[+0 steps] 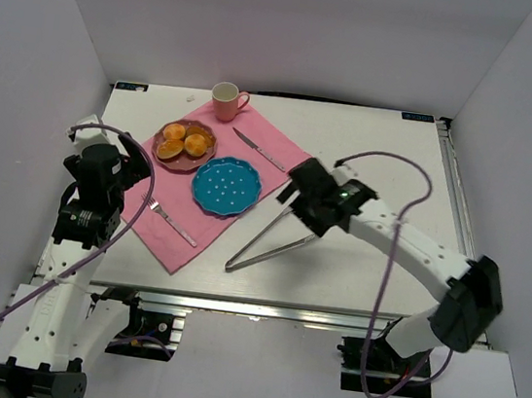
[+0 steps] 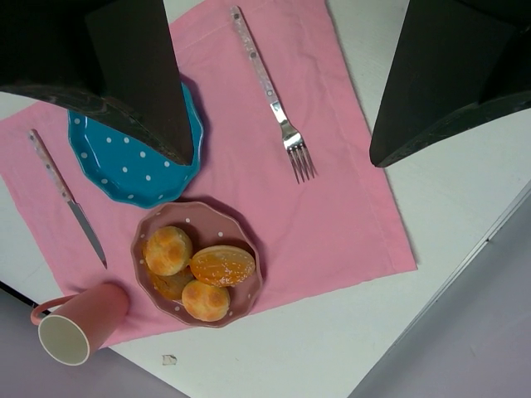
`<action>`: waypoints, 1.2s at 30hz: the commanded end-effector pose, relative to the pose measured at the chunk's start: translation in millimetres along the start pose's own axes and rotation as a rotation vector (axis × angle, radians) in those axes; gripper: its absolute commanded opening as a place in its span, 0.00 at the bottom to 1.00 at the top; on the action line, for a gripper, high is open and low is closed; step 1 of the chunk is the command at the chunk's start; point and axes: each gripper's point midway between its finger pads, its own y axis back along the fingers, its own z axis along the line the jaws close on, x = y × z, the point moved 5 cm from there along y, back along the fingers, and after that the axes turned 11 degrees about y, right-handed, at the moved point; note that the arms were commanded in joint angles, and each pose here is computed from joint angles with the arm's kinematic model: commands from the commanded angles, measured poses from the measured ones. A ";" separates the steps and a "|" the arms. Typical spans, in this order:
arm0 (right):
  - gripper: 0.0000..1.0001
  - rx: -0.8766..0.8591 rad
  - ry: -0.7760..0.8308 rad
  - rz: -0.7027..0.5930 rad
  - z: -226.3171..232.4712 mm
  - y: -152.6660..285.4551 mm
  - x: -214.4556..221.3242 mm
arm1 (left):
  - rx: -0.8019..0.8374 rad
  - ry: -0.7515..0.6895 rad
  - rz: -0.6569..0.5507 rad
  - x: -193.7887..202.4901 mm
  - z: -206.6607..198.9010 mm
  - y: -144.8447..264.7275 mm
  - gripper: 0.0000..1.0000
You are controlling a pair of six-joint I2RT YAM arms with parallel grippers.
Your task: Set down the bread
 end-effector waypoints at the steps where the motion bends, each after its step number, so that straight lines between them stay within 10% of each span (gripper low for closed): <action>1: 0.89 0.094 -0.223 0.022 24.4 -9.3 27.8 | 0.012 0.024 -0.030 -8.6 -2.4 6.9 0.98; 17: 0.89 0.414 -0.283 0.134 45.3 -73.1 133.7 | 0.022 -0.018 -0.047 -3.3 -0.1 27.0 0.98; 36: 0.85 0.474 -0.196 0.115 34.6 -113.5 145.9 | 0.008 -0.039 -0.039 4.9 7.1 29.7 0.98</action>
